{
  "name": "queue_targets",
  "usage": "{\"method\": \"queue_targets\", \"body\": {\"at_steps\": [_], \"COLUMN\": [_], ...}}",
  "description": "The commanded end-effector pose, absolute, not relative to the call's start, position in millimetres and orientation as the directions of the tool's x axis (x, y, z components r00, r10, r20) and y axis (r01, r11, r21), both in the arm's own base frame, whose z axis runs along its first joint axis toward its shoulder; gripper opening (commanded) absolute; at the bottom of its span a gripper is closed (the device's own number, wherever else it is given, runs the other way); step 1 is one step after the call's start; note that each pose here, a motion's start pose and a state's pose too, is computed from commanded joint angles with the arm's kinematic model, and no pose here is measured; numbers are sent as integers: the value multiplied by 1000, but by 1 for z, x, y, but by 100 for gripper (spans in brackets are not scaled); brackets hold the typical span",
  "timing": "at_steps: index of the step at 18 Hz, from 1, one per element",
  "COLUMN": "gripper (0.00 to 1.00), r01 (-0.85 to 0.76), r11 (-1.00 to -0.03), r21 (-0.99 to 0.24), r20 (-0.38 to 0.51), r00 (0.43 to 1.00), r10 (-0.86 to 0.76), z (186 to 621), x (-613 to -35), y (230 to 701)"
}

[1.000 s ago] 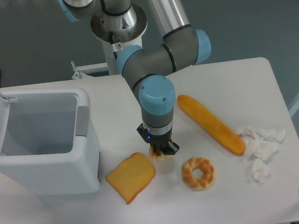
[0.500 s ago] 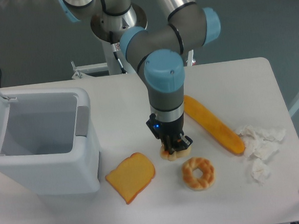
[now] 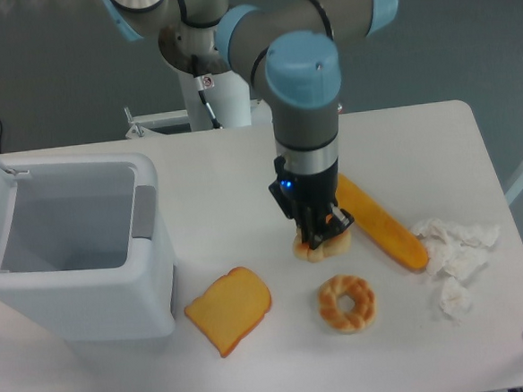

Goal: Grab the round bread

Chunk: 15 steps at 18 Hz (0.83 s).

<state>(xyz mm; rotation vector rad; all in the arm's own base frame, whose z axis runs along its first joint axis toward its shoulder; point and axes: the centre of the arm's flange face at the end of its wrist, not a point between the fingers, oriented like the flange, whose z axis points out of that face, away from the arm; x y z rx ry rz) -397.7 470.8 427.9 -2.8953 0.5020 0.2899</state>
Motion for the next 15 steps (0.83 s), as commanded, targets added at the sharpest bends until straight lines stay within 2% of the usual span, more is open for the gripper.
{"method": "queue_targets", "body": {"at_steps": [15], "gripper": [9], "r01": [-335], "r11": [-925], "r21": [-179], "r20": [-218], "r00": [930], "r10": [-295], "z": [439], "x": [-399], "y": [458]}}
